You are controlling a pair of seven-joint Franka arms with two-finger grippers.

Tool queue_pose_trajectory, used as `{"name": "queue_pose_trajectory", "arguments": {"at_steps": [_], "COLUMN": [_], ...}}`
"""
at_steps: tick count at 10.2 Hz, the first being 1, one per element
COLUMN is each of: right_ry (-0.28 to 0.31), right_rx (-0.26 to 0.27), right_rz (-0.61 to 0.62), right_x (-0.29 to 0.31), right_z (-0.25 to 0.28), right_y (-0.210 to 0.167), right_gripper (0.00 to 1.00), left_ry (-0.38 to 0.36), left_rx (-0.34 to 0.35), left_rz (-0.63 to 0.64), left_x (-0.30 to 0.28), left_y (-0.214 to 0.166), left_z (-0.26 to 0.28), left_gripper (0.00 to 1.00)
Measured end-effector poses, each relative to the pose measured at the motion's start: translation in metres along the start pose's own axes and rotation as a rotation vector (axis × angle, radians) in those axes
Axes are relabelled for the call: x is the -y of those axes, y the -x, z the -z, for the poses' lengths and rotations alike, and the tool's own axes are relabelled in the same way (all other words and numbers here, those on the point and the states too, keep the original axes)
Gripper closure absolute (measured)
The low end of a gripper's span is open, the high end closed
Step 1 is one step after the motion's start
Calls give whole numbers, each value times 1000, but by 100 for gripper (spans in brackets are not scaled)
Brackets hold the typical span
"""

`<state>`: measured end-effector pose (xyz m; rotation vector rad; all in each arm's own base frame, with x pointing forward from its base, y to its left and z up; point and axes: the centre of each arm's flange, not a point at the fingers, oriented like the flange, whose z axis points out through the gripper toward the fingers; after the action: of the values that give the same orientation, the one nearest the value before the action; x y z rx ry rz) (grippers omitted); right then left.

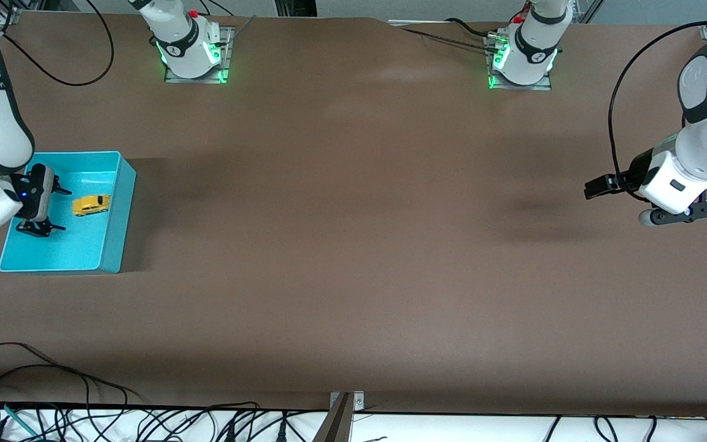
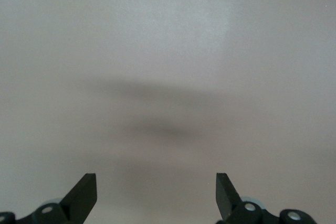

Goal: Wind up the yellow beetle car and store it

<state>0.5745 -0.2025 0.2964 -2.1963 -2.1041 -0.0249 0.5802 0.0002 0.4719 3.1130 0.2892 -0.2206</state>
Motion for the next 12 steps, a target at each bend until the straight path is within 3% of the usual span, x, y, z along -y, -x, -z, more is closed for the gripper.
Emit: {"name": "queue_pose_trajectory", "arguments": {"at_steps": [3,8,10,12], "right_ry": [53,63,95,75], "right_rx": [25,48,21,-19], "right_rz": [-216,-798,-985,-1145], "right_x": [-5,36,54,67], "right_z": [58,156,184,198], "right_y": [-60,-183,-228,-239], "right_gripper": [0,0,0,0], "left_ry": [0,0,0,0], "left_rx": [0,0,0,0], "left_rz": [-1,-2,-2,-2], "left_x": [0,0,0,0], "left_y": [0,0,0,0], "left_z": [0,0,0,0], "left_gripper": [0,0,0,0]}}
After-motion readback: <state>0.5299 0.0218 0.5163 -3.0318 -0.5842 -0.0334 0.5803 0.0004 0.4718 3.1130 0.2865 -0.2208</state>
